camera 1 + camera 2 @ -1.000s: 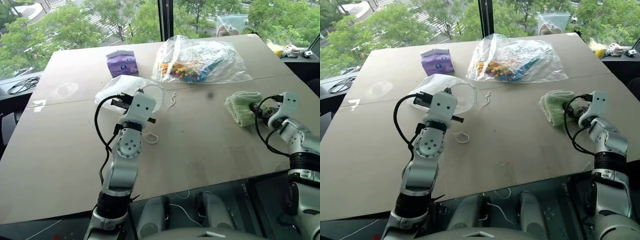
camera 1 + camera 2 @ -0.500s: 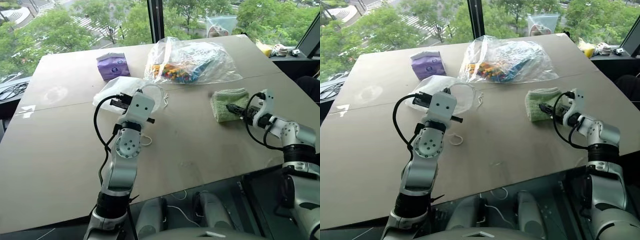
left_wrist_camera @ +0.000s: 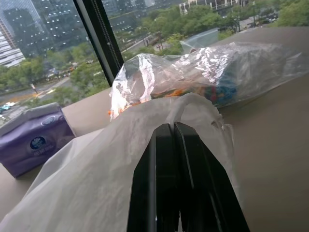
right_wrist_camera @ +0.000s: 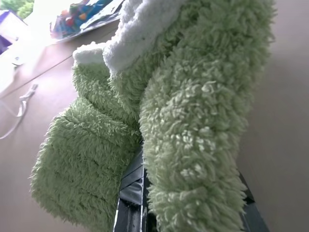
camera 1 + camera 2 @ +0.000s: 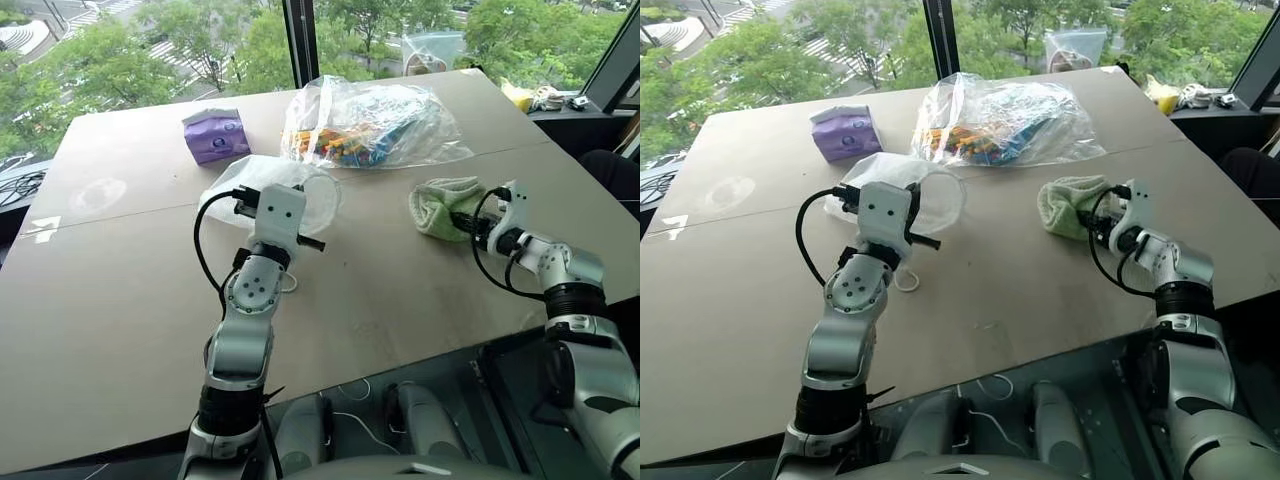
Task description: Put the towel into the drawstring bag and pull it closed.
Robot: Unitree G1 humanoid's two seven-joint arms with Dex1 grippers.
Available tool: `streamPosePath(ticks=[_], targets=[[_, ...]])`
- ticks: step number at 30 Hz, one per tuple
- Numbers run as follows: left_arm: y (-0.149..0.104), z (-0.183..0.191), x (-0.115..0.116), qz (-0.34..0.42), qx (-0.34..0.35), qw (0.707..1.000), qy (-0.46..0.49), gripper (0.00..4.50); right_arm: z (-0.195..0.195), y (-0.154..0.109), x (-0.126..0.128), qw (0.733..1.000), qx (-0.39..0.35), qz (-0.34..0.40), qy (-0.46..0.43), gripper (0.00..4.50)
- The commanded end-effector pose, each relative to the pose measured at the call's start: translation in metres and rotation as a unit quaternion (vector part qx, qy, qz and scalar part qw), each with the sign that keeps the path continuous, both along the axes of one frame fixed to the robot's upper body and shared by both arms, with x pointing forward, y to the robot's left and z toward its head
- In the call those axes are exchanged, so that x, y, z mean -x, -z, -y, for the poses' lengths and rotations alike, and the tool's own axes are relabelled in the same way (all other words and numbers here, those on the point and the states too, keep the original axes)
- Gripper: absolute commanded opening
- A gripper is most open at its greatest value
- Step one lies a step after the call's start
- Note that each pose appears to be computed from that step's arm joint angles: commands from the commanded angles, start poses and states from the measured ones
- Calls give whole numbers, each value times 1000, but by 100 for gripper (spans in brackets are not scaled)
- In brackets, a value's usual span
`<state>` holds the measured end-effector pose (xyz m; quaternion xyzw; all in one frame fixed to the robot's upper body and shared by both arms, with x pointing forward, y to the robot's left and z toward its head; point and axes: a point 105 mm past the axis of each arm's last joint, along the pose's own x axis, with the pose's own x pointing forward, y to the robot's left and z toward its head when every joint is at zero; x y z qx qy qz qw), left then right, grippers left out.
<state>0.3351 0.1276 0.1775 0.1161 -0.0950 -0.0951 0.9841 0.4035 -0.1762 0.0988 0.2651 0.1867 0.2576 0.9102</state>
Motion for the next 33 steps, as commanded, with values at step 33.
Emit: streamPosePath(ticks=[33], targets=[[-71,15,23,-82,319,895,302,0,-146,-80,102,947,-130,150,-251,1]])
